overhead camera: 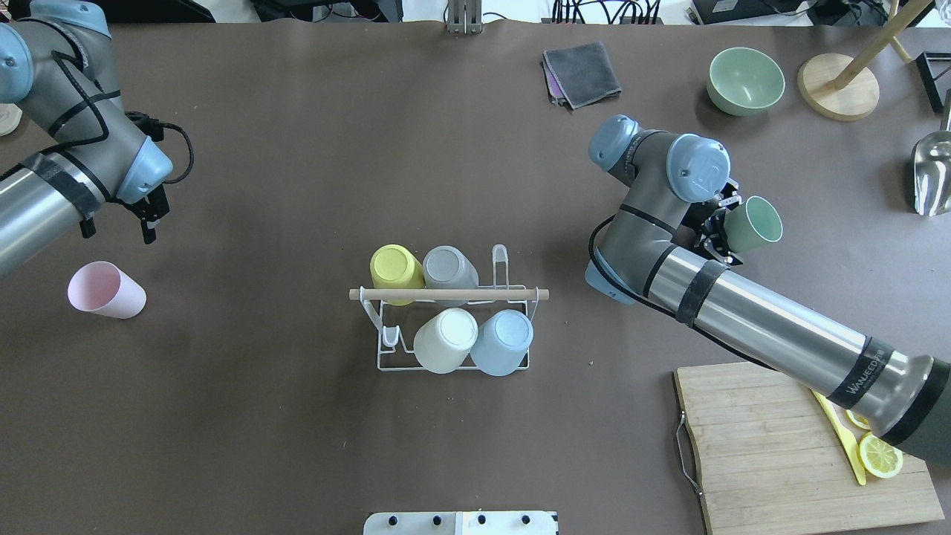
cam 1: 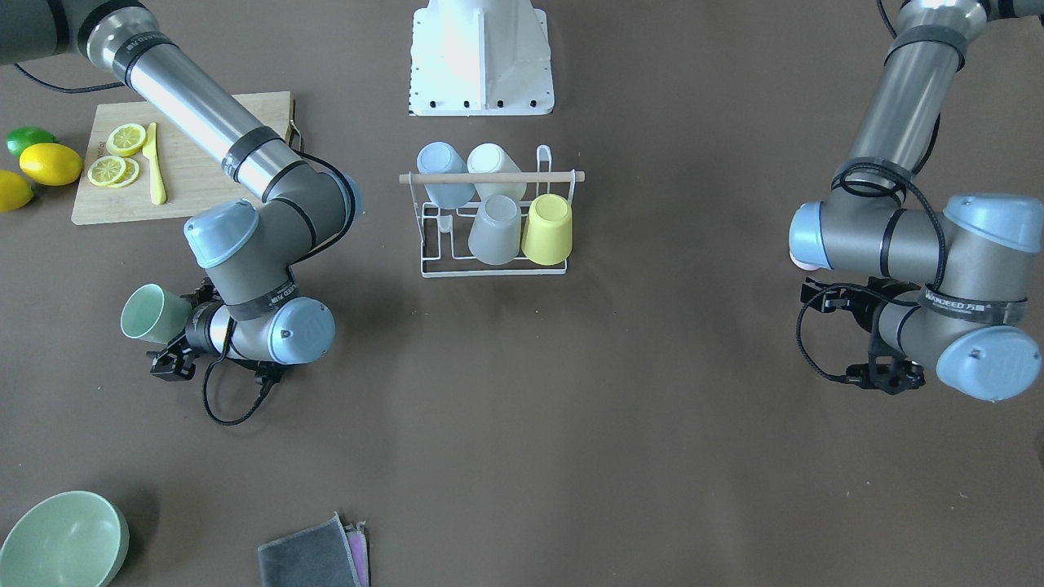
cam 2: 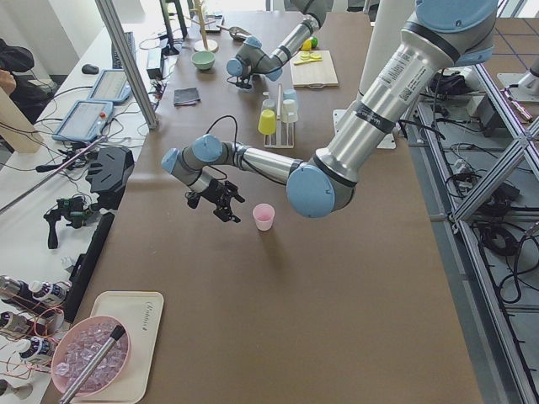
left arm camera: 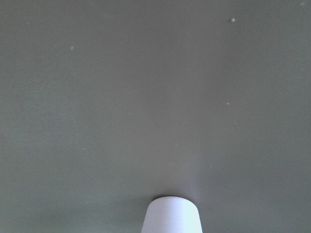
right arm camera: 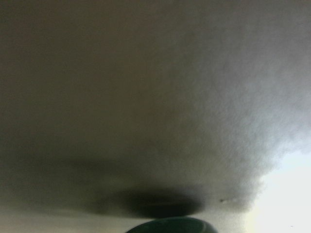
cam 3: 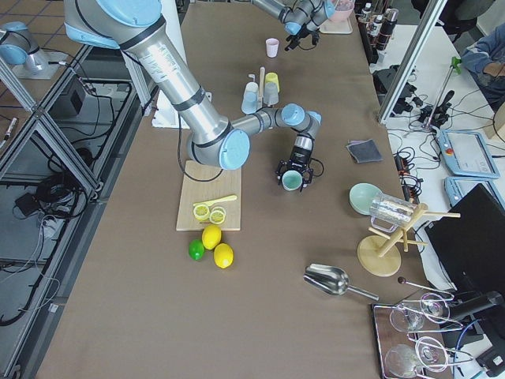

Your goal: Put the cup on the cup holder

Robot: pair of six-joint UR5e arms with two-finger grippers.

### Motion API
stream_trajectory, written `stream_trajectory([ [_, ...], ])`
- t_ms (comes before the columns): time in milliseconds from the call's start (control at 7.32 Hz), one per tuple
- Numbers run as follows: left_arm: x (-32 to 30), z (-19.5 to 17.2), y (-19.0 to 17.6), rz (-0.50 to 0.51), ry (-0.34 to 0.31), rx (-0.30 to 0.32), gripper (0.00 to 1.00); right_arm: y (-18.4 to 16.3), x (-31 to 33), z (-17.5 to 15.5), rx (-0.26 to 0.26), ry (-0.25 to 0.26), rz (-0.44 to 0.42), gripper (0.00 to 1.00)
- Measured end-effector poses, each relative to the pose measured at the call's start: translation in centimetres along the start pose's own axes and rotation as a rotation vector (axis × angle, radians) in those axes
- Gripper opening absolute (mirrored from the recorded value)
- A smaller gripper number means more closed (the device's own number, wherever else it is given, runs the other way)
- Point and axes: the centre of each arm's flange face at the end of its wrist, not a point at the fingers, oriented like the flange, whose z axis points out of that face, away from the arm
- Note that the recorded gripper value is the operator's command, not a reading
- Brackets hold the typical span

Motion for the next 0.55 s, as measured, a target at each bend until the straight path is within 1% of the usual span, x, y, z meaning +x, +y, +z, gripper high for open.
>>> stream_trajectory([
  [137, 0.0, 0.9, -0.2, 0.023, -0.003, -0.023, 0.98, 0.1, 0.0, 0.0, -0.002, -0.001, -0.002, 0.37],
  [273, -0.3, 1.9, -0.3, 0.044, -0.005, -0.043, 0.98, 0.3, -0.1, -0.2, -0.007, -0.004, 0.001, 0.04],
  [410, -0.7, 2.9, -0.4, 0.058, -0.007, -0.06, 0.98, 0.6, -0.3, -0.5, -0.017, -0.005, 0.004, 0.0],
  [546, -1.1, 3.6, -0.5, 0.064, -0.007, -0.075, 0.98, 1.2, -0.5, -0.9, -0.028, -0.002, 0.005, 0.0],
])
